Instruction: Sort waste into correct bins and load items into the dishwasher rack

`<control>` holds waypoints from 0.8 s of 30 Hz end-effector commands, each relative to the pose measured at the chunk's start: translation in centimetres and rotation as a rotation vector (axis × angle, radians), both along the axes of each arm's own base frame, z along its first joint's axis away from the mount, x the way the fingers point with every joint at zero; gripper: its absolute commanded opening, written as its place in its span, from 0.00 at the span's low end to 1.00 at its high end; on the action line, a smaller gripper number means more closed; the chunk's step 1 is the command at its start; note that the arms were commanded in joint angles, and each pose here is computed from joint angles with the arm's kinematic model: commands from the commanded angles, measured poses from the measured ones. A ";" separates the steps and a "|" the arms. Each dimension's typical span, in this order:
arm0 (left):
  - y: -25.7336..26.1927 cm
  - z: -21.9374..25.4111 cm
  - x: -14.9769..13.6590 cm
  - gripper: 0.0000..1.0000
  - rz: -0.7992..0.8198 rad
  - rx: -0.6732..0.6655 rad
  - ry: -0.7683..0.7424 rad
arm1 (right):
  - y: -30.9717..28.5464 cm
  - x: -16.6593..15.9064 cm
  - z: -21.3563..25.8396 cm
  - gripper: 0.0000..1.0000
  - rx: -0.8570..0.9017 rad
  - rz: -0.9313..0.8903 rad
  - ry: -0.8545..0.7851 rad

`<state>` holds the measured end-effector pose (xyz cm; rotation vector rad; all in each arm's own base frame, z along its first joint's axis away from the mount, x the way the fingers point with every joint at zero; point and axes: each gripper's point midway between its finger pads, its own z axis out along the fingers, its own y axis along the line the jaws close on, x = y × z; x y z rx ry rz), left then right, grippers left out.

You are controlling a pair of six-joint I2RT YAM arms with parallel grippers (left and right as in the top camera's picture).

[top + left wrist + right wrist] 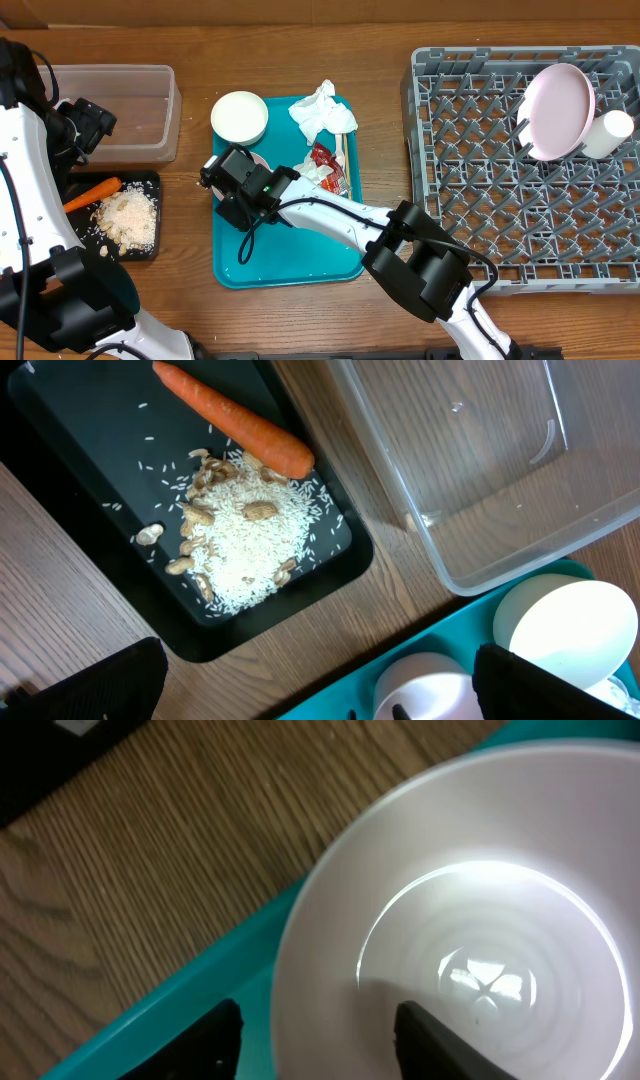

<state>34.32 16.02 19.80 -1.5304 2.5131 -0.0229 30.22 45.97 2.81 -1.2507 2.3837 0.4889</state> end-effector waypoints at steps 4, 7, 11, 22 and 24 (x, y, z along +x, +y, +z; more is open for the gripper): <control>-0.1 1.1 0.1 1.00 0.013 0.011 -0.033 | 0.9 0.9 3.0 0.29 0.036 -0.043 0.002; -0.1 1.1 0.1 1.00 0.013 0.011 -0.033 | 1.3 1.2 4.3 0.28 0.061 -0.056 -0.005; -0.1 1.1 0.1 1.00 0.013 0.011 -0.033 | 1.6 1.4 8.2 0.23 0.120 -0.086 -0.020; -0.1 1.1 0.1 1.00 0.013 0.011 -0.033 | -1.5 1.1 6.4 0.35 0.037 -0.139 0.050; -0.1 1.1 0.1 1.00 0.013 0.011 -0.033 | -1.9 0.5 4.4 0.35 0.003 -0.136 0.074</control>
